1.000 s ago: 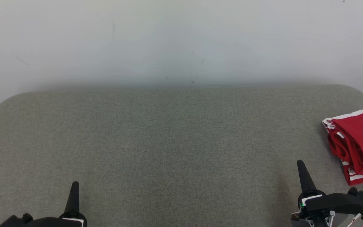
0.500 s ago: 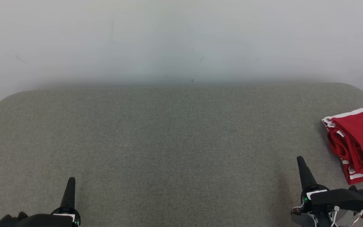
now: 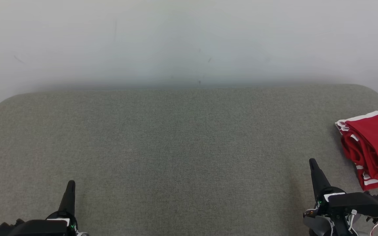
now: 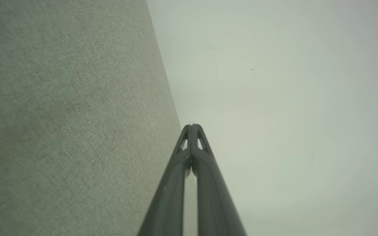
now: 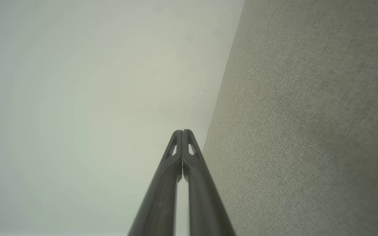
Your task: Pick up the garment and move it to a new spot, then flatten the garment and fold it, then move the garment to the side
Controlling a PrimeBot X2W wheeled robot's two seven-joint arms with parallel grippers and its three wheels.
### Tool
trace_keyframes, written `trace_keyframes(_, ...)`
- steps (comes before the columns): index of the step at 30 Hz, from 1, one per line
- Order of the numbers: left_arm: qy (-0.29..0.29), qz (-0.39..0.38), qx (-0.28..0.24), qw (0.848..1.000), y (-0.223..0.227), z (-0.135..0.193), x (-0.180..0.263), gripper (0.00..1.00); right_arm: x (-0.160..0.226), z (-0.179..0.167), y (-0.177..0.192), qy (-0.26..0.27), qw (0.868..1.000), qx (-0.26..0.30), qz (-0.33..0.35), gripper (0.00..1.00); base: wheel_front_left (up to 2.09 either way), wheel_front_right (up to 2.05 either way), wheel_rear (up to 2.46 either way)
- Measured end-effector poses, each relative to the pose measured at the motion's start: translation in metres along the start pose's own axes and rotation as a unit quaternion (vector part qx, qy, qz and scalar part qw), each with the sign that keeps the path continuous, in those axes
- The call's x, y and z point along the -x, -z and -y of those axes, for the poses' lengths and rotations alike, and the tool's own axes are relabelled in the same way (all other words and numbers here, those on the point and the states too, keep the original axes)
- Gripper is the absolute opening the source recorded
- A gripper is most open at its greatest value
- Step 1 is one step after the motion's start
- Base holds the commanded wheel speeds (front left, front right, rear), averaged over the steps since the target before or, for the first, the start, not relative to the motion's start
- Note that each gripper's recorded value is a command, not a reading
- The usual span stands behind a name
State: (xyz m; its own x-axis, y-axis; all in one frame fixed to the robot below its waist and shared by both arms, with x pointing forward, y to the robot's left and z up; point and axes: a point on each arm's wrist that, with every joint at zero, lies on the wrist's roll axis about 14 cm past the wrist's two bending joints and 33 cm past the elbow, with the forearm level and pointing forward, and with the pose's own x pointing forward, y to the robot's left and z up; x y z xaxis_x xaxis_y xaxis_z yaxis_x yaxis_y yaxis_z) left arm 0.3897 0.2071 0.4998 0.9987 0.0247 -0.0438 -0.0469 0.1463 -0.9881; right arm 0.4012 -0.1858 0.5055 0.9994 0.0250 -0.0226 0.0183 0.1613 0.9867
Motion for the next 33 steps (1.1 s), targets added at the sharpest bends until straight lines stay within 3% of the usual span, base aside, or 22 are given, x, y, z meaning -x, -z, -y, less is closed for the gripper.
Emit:
trace_keyframes(23,0.017,0.002,0.073,0.997,-0.0063,0.0067,-0.0087,0.00,-0.0075,-0.0037,-0.0029,-0.007,0.997,-0.081,-0.001,0.00,0.00,0.00,0.00)
trace_keyframes(33,0.017,0.003,0.075,0.997,-0.0066,0.0070,-0.0088,0.00,-0.0075,-0.0037,-0.0029,-0.007,0.997,-0.082,-0.001,0.00,0.00,0.00,0.00)
